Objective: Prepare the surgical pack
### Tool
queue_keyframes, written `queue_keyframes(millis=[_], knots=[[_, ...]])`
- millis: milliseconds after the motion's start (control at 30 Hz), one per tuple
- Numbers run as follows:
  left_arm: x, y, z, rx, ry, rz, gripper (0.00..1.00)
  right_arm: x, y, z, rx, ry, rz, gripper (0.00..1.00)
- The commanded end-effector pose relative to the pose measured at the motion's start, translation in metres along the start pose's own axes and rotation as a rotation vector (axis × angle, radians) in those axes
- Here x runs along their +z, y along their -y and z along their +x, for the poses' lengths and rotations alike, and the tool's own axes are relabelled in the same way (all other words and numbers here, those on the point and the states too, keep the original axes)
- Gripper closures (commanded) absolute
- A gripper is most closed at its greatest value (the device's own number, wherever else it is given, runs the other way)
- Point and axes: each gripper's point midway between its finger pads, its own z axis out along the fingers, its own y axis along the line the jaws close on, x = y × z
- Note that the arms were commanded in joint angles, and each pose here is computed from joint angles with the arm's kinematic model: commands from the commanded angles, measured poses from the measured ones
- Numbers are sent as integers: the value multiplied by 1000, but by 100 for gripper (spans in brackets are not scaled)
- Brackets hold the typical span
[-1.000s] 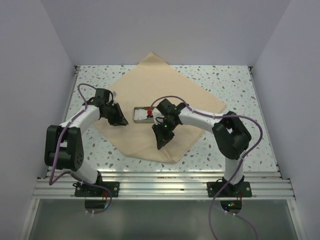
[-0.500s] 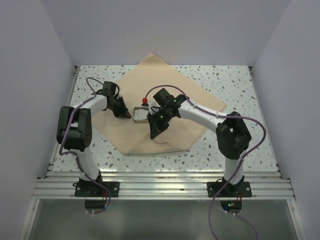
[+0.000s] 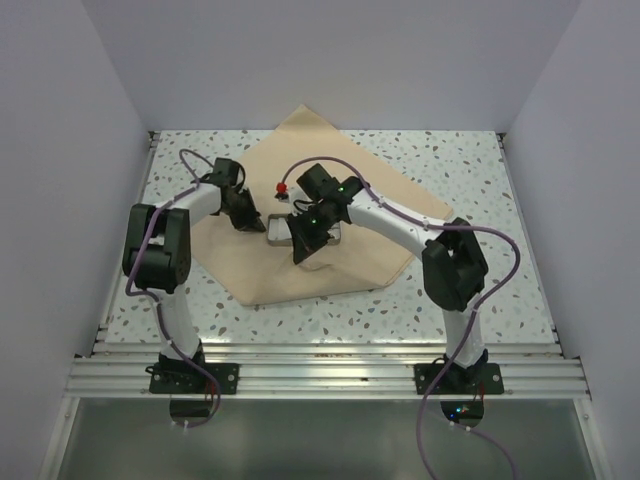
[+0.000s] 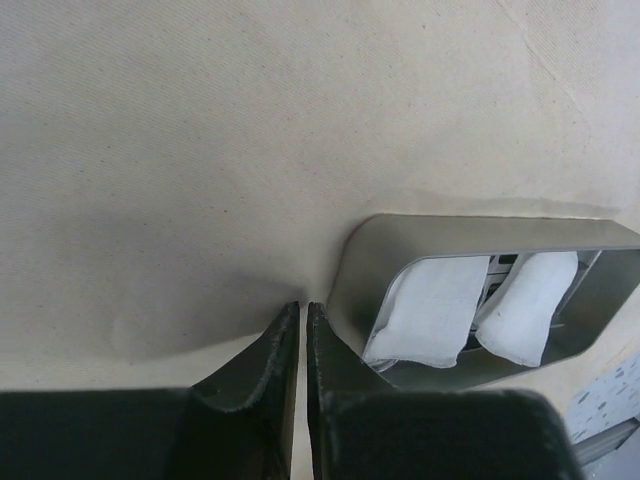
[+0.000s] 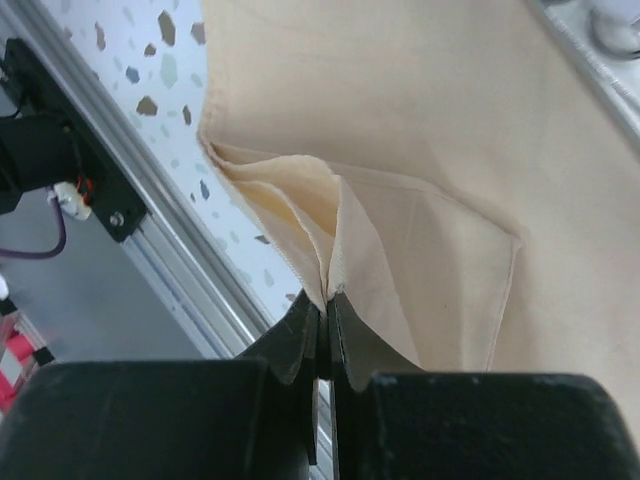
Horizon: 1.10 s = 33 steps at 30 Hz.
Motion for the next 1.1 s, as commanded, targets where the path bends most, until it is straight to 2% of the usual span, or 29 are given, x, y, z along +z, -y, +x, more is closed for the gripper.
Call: queue_keyframes(millis=[0, 133, 267, 433, 667, 800, 1067], knots=[[-25, 9, -27, 19, 120, -32, 89, -16, 9, -37, -7, 108, 107, 100], [-65, 6, -47, 19, 248, -54, 80, -20, 32, -72, 12, 216, 227, 100], [-124, 7, -77, 55, 408, -95, 75, -26, 54, -107, 52, 332, 284, 100], [-162, 4, -86, 131, 459, -147, 71, -42, 90, -141, 106, 426, 371, 100], [-165, -27, -71, 219, 420, -278, 72, -41, 126, -171, 127, 466, 395, 100], [-156, -32, -55, 198, 404, -249, 72, -41, 140, -189, 145, 504, 392, 100], [-143, -41, -48, 181, 357, -257, 73, -18, 155, -197, 132, 499, 355, 100]])
